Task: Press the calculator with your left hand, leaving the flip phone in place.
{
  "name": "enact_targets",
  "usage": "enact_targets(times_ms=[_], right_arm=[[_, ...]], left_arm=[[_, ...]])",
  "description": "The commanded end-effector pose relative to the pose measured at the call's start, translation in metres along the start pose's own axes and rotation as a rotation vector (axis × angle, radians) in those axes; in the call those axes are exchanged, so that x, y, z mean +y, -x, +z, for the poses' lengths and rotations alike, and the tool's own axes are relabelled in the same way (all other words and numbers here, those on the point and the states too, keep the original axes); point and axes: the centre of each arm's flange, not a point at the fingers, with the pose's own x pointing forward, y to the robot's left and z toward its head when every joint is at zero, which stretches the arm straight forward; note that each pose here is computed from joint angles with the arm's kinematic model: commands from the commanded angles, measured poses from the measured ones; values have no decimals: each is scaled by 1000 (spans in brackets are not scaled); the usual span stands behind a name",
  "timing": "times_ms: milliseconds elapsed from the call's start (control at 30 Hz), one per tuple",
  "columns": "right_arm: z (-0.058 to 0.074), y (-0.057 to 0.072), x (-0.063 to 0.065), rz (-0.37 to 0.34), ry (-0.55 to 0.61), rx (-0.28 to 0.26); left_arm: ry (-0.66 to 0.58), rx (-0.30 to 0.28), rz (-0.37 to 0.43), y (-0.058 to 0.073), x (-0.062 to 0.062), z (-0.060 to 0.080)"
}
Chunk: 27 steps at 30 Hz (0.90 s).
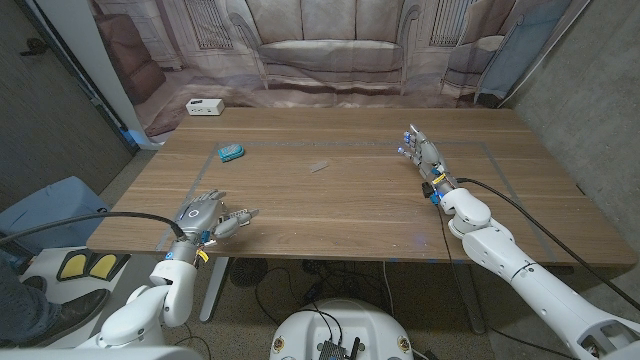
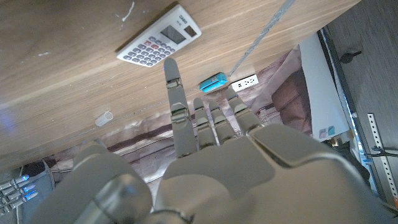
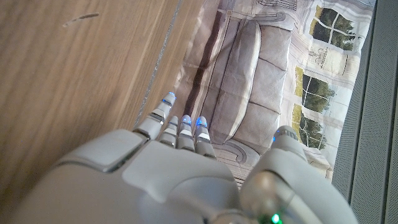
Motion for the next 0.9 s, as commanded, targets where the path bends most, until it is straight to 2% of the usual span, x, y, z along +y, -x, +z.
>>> enact_targets(times_ms=[33, 367, 633, 900], right_arm=[[3, 2, -2, 4, 1, -14], [3, 4, -5, -1, -1, -15], [4, 2, -4, 0, -3, -16], [3, 0, -4, -2, -2, -12]], left_arm=[[1, -4, 4, 1, -2, 3], [2, -15, -2, 0, -3, 8], [-2, -4, -1, -1, -4, 7], [10, 2, -18, -2, -10, 6]])
